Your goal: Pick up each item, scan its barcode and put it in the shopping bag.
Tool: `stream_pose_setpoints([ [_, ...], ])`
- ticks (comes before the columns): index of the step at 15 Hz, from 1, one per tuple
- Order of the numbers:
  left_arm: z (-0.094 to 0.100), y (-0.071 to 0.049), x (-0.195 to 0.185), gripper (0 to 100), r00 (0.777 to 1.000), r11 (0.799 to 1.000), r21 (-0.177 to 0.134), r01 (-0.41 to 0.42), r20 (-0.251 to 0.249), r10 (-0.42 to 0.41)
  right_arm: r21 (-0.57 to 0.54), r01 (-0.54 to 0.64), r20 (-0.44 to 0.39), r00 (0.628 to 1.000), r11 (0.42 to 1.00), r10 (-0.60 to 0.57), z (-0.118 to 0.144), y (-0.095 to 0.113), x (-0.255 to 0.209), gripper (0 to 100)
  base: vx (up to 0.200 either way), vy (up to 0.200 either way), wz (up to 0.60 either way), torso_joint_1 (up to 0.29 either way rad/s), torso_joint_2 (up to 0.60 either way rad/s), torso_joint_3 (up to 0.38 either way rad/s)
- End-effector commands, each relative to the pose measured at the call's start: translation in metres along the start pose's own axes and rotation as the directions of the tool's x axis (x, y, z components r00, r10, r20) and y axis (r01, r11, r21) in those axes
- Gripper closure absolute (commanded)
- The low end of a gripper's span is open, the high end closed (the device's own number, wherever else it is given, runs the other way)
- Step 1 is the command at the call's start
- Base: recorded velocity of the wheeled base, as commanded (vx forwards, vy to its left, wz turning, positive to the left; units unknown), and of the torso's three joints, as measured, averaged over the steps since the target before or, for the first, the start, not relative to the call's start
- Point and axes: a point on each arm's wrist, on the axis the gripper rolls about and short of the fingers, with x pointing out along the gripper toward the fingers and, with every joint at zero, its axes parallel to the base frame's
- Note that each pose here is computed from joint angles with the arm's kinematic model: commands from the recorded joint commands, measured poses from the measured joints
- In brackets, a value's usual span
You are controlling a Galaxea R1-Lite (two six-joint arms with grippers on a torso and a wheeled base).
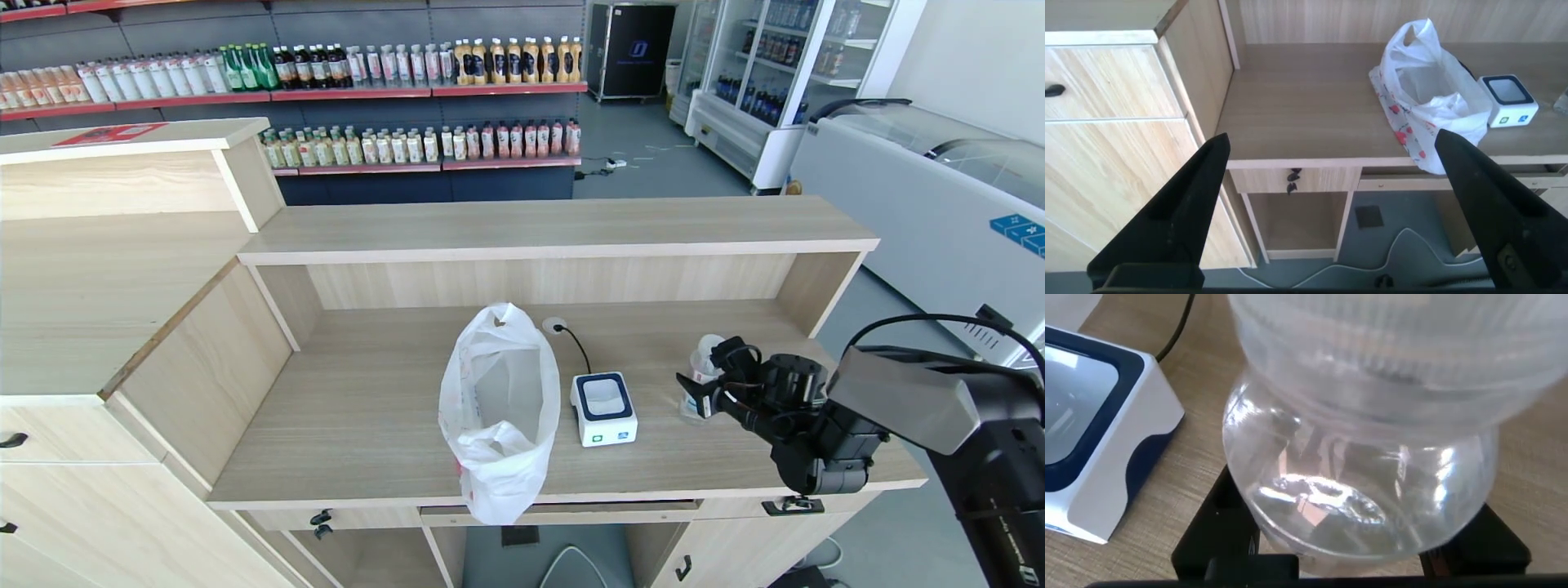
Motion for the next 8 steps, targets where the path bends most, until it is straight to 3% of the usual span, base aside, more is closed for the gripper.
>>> stream_pose_setpoints([
  [1, 0.000, 0.000, 0.000, 0, 1.000, 1.000, 0.001, 0.000, 0.001, 0.000, 0.036, 0.004, 0.035, 0.999, 0.999, -0.005, 0.027, -0.006, -0.008, 100, 0.000, 0.000, 0.00, 0.000, 0.00, 0.000],
  [2, 0.000, 0.000, 0.000, 0, 1.000, 1.000, -0.001, 0.000, 0.001, 0.000, 0.113, 0.009, 0.069, 0.997, 0.994, -0.017, 0.054, -0.012, -0.017, 100, 0.000, 0.000, 0.00, 0.000, 0.00, 0.000],
  [3, 0.000, 0.000, 0.000, 0, 1.000, 1.000, -0.001, 0.000, 0.001, 0.000, 0.143, 0.009, 0.075, 0.997, 0.990, -0.020, 0.064, -0.013, -0.021, 100, 0.000, 0.000, 0.00, 0.000, 0.00, 0.000],
  [4, 0.000, 0.000, 0.000, 0, 1.000, 1.000, -0.001, 0.000, 0.001, 0.000, 0.308, -0.004, 0.083, 0.996, 0.951, -0.022, 0.131, -0.025, -0.062, 100, 0.000, 0.000, 0.00, 0.000, 0.00, 0.000],
  [5, 0.000, 0.000, 0.000, 0, 1.000, 1.000, -0.001, 0.000, 0.001, 0.000, 0.386, -0.029, 0.103, 0.995, 0.922, -0.012, 0.170, -0.034, -0.090, 100, 0.000, 0.000, 0.00, 0.000, 0.00, 0.000],
  [7, 0.000, 0.000, 0.000, 0, 1.000, 1.000, 0.001, 0.000, 0.001, 0.000, 0.449, -0.134, 0.146, 0.986, 0.883, 0.076, 0.223, -0.054, -0.147, 100, 0.000, 0.000, 0.00, 0.000, 0.00, 0.000],
  [8, 0.000, 0.000, 0.000, 0, 1.000, 1.000, -0.001, 0.000, 0.001, 0.000, 0.461, -0.187, 0.150, 0.980, 0.867, 0.132, 0.236, -0.060, -0.171, 100, 0.000, 0.000, 0.00, 0.000, 0.00, 0.000],
])
